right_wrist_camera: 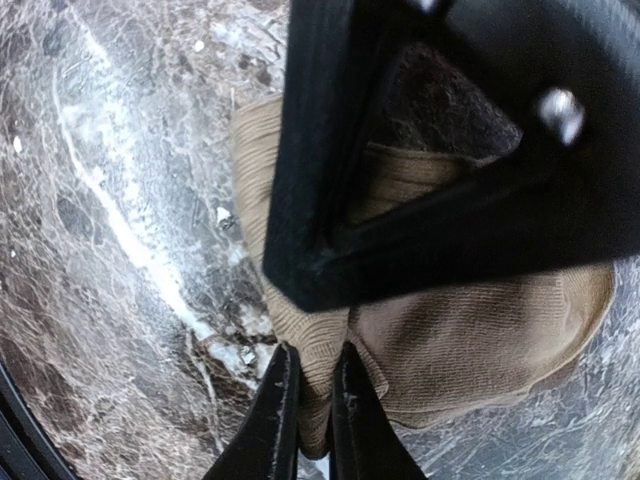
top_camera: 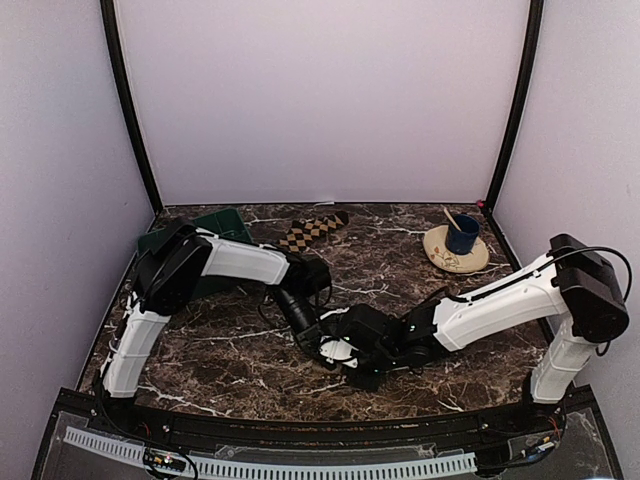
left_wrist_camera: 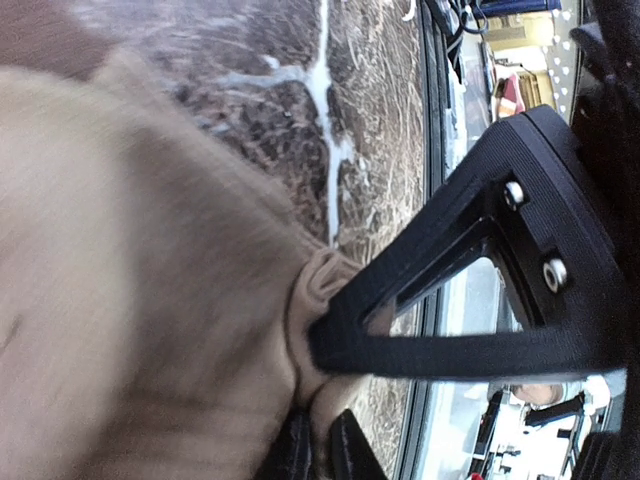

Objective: Roll the socks
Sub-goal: Roll the sock at the center of the board.

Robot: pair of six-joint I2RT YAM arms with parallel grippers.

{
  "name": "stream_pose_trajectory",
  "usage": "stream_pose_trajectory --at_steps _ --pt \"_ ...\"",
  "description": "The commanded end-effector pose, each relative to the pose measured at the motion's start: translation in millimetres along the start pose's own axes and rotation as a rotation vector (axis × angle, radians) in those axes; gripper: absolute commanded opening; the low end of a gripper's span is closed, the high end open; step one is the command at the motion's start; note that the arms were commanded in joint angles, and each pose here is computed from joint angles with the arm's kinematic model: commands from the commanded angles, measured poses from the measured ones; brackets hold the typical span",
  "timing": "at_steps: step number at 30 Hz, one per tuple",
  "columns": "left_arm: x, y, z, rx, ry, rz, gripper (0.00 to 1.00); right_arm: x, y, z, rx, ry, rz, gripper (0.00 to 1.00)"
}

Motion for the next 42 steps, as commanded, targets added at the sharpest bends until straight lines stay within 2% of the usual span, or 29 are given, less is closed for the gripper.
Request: stream_pose_trajectory --at_steps 1,11,18,28,42 --pt "-8 15 23 0.116 -0.013 0.018 0.13 -36 10 -8 0.066 0.187 -0.056 0.08" --pt "-9 11 30 0.109 -0.069 0.006 0.15 -35 10 -13 0.066 0.174 -0.119 0.18" --pt "-8 20 28 0.131 -0.053 0.024 0.15 -34 10 -15 0.041 0.165 -0.128 0.28" --pt "-16 23 19 0.118 -0.032 0.064 0.12 -35 11 -8 -0.037 0.123 -0.145 0.32" --pt "-25 24 5 0.118 0.006 0.084 0.10 -20 10 4 -0.145 0.045 -0.117 0.31"
Point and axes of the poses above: each gripper's point midway between its finger pads, its own z axis back along the fingers, its own y axis along the line the jaws close on, x = y × z, the point moved 7 cm from there along z, back along the fingers, and after that the axes turned 7 degrees about -z, right-handed, at the moved point
